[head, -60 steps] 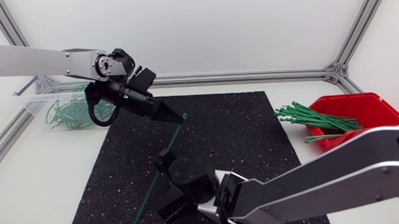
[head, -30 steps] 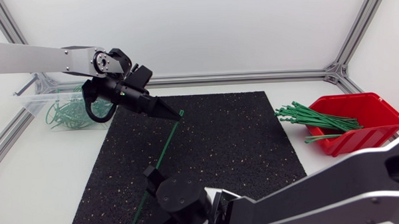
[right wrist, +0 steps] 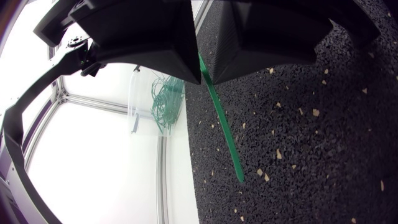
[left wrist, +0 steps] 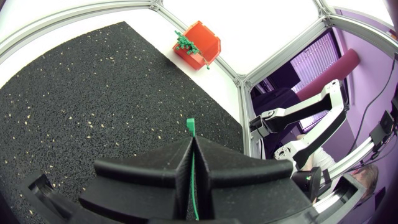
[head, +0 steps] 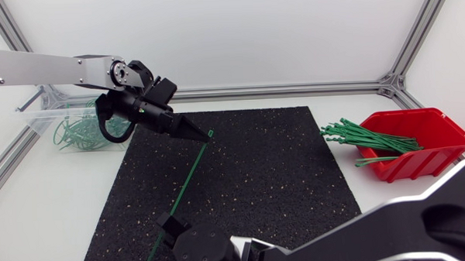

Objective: Take a green cable tie from the red box, thread the tail through the head to close it, then place it in the transparent bin on the left.

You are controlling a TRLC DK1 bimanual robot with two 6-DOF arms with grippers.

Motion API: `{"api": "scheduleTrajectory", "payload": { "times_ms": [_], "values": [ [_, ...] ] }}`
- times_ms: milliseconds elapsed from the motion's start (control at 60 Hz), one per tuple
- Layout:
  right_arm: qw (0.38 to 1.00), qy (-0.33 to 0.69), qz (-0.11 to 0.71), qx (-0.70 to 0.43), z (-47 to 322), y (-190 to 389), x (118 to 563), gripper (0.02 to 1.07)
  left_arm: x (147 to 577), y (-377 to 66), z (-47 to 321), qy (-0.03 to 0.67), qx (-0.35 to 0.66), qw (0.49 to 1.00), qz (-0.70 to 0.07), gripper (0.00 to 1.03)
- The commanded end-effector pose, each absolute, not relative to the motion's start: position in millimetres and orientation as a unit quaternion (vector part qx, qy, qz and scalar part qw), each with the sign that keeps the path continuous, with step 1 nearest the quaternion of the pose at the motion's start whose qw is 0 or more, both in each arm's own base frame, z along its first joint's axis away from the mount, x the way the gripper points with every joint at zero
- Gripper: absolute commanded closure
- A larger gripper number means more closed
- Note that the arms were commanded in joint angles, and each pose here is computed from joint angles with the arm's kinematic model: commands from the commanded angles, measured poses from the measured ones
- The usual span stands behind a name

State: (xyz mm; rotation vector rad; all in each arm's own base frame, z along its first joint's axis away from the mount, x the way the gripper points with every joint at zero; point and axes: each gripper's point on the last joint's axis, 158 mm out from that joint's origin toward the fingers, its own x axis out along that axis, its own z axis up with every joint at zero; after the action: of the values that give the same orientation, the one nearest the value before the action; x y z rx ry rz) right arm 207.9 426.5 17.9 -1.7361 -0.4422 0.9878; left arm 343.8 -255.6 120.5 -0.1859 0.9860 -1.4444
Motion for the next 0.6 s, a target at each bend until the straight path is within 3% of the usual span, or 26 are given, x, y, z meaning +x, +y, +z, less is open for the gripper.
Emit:
{"api": "scheduleTrajectory", "payload": {
  "times_ms": [0,583],
  "values": [
    [0.511,-0.190,0.411,-0.730,11.4,432.2,204.0,0.87,345.8,-257.6,119.2,0.428,-0.081,0.633,-0.640,1.00],
    [0.508,-0.216,0.422,-0.719,3.1,450.7,180.2,0.87,345.1,-263.1,117.3,0.431,-0.078,0.626,-0.645,1.00]
  ]
}}
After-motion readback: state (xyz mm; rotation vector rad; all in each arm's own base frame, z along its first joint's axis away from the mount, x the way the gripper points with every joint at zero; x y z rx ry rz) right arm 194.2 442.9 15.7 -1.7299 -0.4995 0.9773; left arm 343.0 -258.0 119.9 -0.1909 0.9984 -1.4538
